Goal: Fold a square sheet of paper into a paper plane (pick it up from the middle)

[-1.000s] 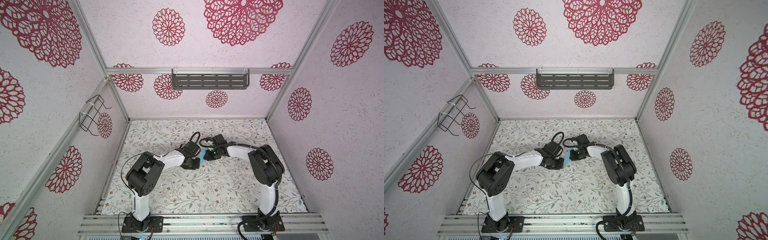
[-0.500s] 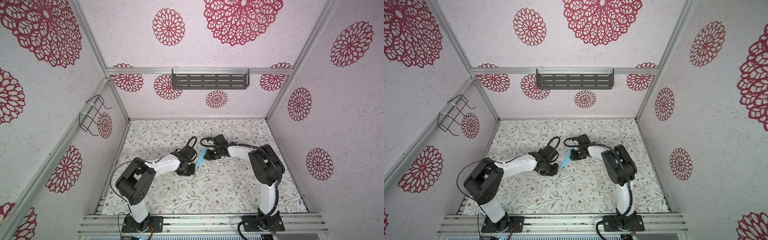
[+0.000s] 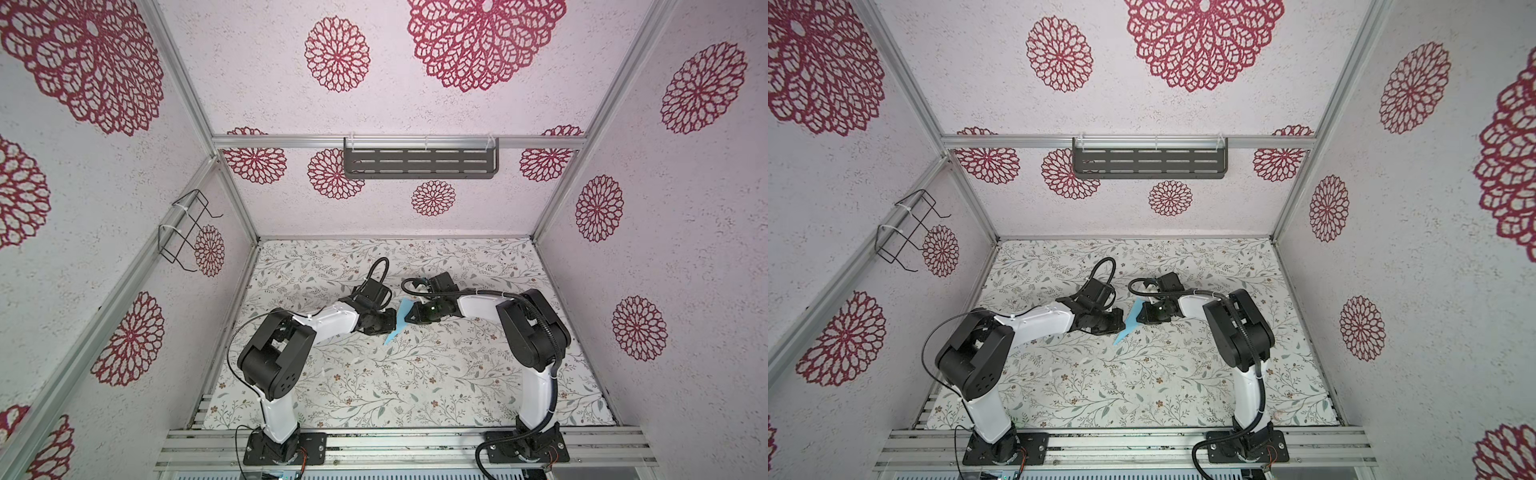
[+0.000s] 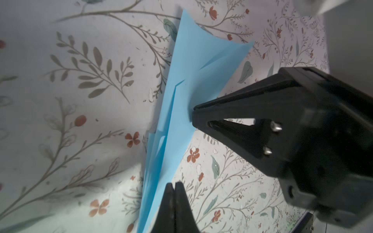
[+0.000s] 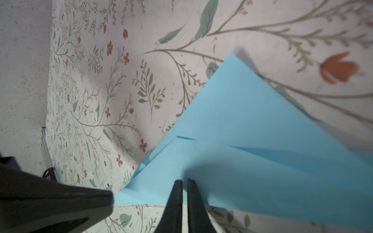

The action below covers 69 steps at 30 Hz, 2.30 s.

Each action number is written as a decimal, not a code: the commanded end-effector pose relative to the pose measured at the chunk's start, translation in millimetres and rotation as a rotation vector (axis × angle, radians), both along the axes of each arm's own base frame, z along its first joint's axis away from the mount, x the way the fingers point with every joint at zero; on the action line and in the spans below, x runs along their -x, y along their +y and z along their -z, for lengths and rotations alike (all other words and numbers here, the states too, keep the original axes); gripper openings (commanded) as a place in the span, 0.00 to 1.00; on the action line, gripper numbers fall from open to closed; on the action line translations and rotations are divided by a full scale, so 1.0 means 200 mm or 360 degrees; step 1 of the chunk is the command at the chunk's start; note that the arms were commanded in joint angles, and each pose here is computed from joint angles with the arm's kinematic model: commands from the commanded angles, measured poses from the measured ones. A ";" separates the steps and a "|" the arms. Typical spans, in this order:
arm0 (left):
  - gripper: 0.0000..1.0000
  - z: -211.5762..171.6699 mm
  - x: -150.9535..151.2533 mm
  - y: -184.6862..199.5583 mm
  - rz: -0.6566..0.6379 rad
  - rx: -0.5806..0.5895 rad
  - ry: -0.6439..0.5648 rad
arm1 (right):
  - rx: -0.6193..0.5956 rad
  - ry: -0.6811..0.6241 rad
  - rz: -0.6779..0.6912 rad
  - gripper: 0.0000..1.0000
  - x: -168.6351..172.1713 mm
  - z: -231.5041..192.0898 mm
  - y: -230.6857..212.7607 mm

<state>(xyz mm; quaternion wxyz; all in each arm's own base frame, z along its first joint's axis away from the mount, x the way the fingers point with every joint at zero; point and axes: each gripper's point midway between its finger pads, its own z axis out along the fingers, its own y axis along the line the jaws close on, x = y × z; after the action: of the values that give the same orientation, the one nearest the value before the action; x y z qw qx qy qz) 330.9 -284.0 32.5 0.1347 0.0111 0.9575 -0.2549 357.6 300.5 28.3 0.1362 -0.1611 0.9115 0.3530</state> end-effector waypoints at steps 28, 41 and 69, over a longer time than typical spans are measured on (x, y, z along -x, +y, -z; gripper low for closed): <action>0.00 0.08 0.02 0.03 0.0041 -0.0100 0.0087 | 0.0342 -0.0084 0.0390 0.12 -0.42 -0.08 -0.49; 0.54 -0.54 -0.21 0.30 -0.0259 0.0028 -0.0471 | 0.0397 -0.0306 0.0583 0.51 -0.20 -0.49 -0.48; 0.98 -0.84 0.01 1.18 -0.0892 -0.0371 -0.0807 | 0.0398 0.0038 0.1376 0.68 -0.02 -0.27 -0.01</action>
<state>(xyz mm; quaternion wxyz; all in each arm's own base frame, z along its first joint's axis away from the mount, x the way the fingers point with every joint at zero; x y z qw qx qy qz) 327.6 -50.8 198.8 0.4319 -0.1699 0.8807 -0.0949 356.3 302.9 73.7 0.2335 0.1770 0.9422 0.1629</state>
